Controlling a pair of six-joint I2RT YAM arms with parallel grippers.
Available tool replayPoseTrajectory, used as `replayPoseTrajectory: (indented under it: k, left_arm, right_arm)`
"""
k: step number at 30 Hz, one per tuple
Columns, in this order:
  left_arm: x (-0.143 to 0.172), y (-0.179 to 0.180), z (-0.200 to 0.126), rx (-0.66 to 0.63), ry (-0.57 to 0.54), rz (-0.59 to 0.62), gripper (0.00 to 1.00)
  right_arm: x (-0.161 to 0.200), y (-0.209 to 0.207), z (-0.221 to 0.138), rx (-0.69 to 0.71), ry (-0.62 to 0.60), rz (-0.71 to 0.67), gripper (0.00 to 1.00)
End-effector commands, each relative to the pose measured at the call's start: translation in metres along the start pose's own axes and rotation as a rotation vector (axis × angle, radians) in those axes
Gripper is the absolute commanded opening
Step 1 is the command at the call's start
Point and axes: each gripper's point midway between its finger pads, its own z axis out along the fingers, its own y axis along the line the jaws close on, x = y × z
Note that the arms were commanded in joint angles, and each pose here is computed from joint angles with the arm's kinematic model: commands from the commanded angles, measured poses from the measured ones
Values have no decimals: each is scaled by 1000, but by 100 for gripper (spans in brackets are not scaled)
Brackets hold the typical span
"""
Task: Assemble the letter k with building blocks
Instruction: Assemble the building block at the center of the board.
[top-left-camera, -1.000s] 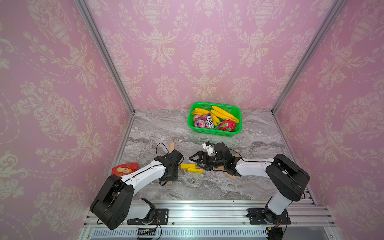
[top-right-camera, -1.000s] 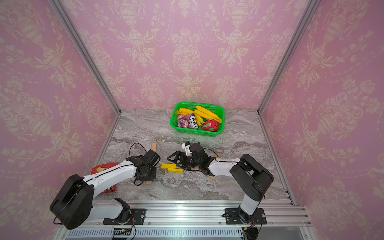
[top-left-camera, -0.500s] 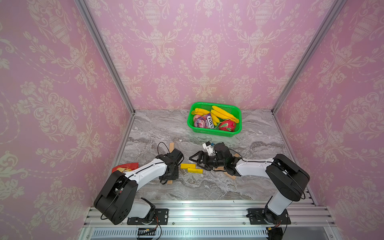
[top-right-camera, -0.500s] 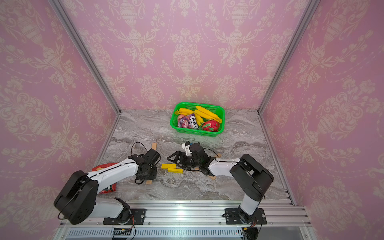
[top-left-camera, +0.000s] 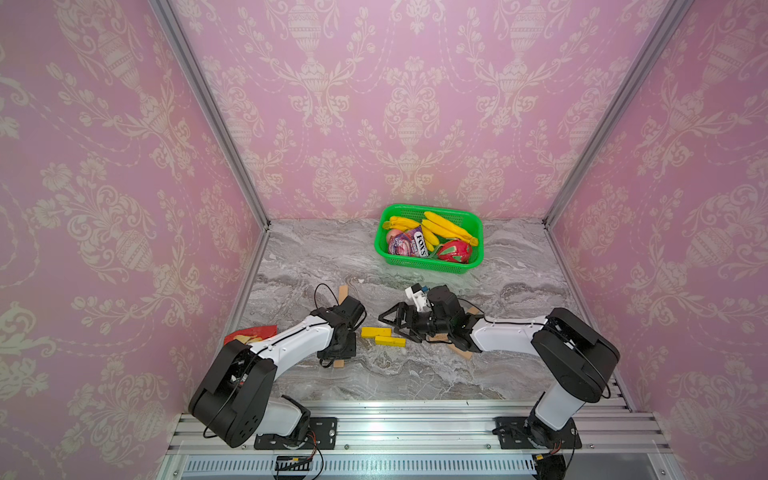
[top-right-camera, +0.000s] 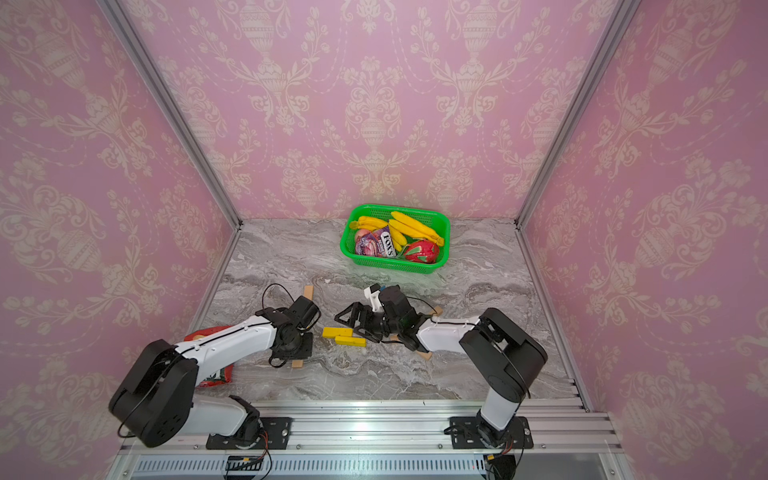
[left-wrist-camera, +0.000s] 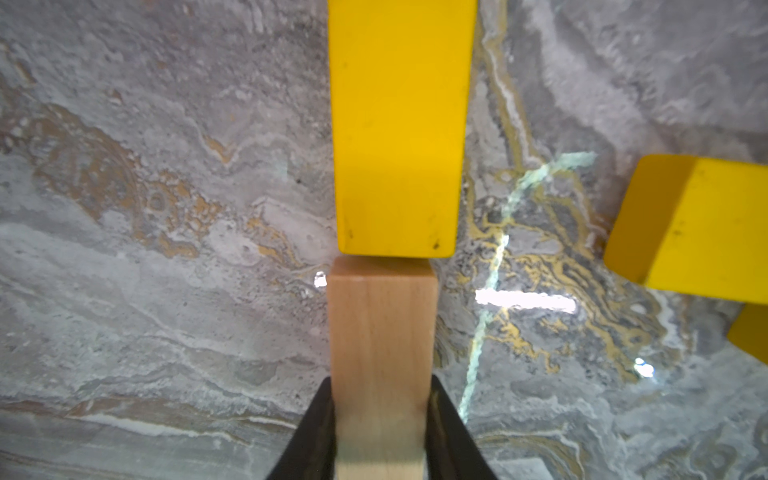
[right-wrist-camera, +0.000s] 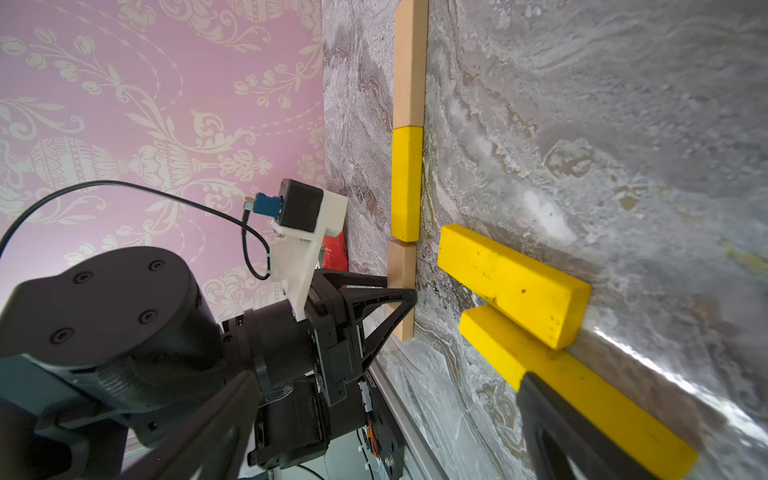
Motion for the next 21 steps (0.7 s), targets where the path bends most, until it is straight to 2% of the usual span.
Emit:
replayPoseTrajectory:
  k: [1, 21]
  left_arm:
    - [1, -6, 0, 29, 27, 25, 18]
    - [-2, 0, 2, -4, 31, 11, 18]
  right_arm:
    - [-1, 7, 4, -11, 1, -21, 100]
    - [0, 4, 5, -9, 8, -19, 100]
